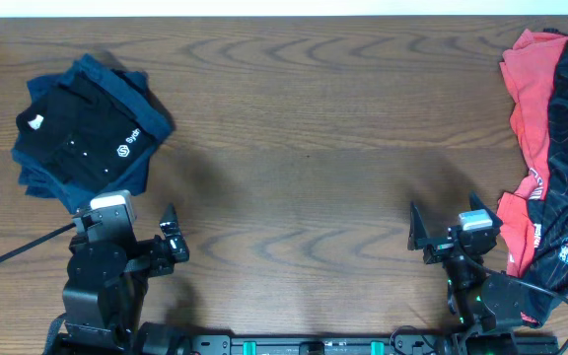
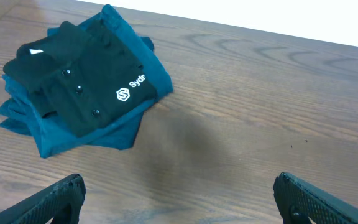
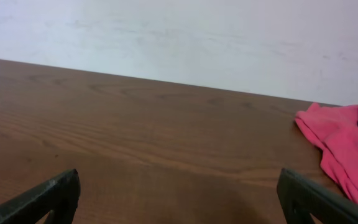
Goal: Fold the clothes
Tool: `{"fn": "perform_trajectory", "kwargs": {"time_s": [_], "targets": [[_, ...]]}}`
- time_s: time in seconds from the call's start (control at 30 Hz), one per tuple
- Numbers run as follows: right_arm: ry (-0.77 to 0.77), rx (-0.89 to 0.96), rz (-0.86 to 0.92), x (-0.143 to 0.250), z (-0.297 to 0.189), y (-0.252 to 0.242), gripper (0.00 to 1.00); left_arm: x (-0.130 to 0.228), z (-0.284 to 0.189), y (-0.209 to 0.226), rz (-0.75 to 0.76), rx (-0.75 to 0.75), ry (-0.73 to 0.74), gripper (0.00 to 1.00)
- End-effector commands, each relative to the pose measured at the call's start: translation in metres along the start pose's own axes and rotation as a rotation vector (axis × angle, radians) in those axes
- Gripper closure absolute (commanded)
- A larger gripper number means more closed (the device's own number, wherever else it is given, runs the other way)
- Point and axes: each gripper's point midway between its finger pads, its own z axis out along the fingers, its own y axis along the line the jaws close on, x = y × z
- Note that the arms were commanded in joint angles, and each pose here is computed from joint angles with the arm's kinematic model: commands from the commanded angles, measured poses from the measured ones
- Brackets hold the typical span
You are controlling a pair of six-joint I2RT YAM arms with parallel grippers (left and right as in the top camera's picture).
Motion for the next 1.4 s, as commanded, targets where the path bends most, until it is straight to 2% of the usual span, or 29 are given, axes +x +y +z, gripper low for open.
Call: {"fn": "perform_trajectory", "kwargs": {"time_s": [0.0,0.1,0.23,0.43,0.6,0.8,0.93,1.07,1.3,1.37], "targets": [[0.003,0.016,-0.008,0.001,0.000,-0.003,0.01,-0.001,-0.001,0.001,-0.014,-0.007,-0.005,0.02],[0.003,0.016,-0.008,0.001,0.000,-0.003,0.01,0.000,-0.001,0.002,-0.013,-0.008,0.000,0.02],[0.003,0.016,-0.008,0.001,0.000,-0.003,0.01,0.017,-0.002,-0.002,-0.033,0.037,0.076,0.02],[0.003,0.016,-0.008,0.001,0.000,-0.003,0.01,0.049,0.009,0.030,-0.121,-0.100,0.145,0.02],[0.003,0.016,-0.008,0.001,0.000,-0.003,0.01,0.084,0.024,0.040,-0.131,-0.127,0.155,0.02],[0.003,0.015,-0.008,0.001,0.000,-0.003,0.01,0.089,0.049,0.041,-0.138,-0.093,-0.014,0.02],[0.003,0.016,-0.008,0.001,0.000,-0.003,0.01,0.078,0.062,0.037,-0.133,-0.053,-0.154,0.02],[0.003,0.016,-0.008,0.001,0.000,-0.003,0.01,0.063,0.070,0.016,0.025,0.051,-0.291,0.02],[0.003,0.016,-0.008,0.001,0.000,-0.003,0.01,0.028,0.070,0.006,0.138,0.075,-0.574,0.02],[0.003,0.016,-0.008,0.001,0.000,-0.003,0.01,0.030,0.071,0.003,0.152,0.093,-0.584,0.02]]}}
